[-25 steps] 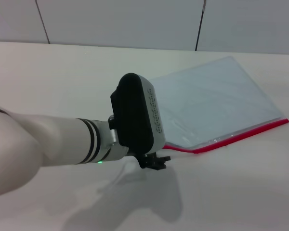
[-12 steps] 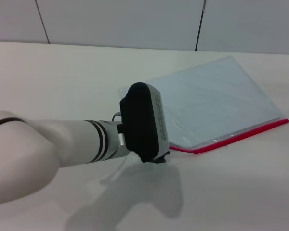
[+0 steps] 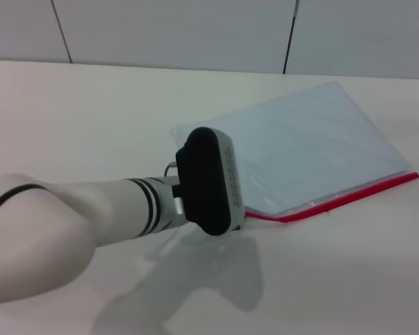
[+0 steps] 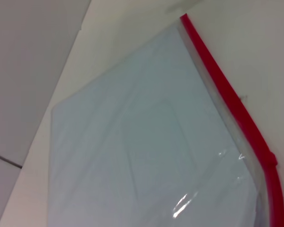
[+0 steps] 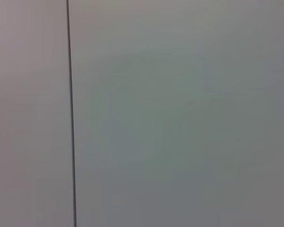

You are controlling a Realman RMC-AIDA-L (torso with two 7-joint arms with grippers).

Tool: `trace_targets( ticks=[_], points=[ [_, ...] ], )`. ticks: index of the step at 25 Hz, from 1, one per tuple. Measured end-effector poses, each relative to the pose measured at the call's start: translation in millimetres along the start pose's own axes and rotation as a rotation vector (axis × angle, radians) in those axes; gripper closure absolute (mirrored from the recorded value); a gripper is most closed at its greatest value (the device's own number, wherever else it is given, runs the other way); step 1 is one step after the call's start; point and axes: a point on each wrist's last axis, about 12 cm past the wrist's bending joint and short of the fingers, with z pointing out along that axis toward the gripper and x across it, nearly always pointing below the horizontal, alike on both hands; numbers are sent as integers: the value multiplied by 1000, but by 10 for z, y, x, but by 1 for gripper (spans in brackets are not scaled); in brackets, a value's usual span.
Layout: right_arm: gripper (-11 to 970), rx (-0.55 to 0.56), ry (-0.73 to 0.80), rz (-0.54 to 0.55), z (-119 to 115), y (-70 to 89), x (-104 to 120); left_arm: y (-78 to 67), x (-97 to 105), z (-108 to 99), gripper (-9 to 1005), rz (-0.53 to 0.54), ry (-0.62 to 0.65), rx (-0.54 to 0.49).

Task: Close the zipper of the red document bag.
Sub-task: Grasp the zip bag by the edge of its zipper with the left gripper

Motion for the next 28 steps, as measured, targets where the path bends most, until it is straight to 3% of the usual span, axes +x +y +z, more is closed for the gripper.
trace_targets(
  ticks=[8, 14, 21, 25, 28],
  points=[
    [69, 0, 0, 0, 0, 0, 0, -66, -30, 72, 115, 20, -18, 12],
    [70, 1, 0, 0, -4, -2, 1, -105, -19, 87, 287, 26, -12, 23],
    [70, -8, -1, -4, -12, 3, -2, -128, 7, 89, 601, 39, -20, 4],
    [70, -108, -18, -78, -19, 72, -34, -139, 24, 83, 764, 43, -35, -24],
    [70, -214, -16, -165, 0, 155, -39, -146, 55, 65, 825, 49, -48, -58]
  ],
)
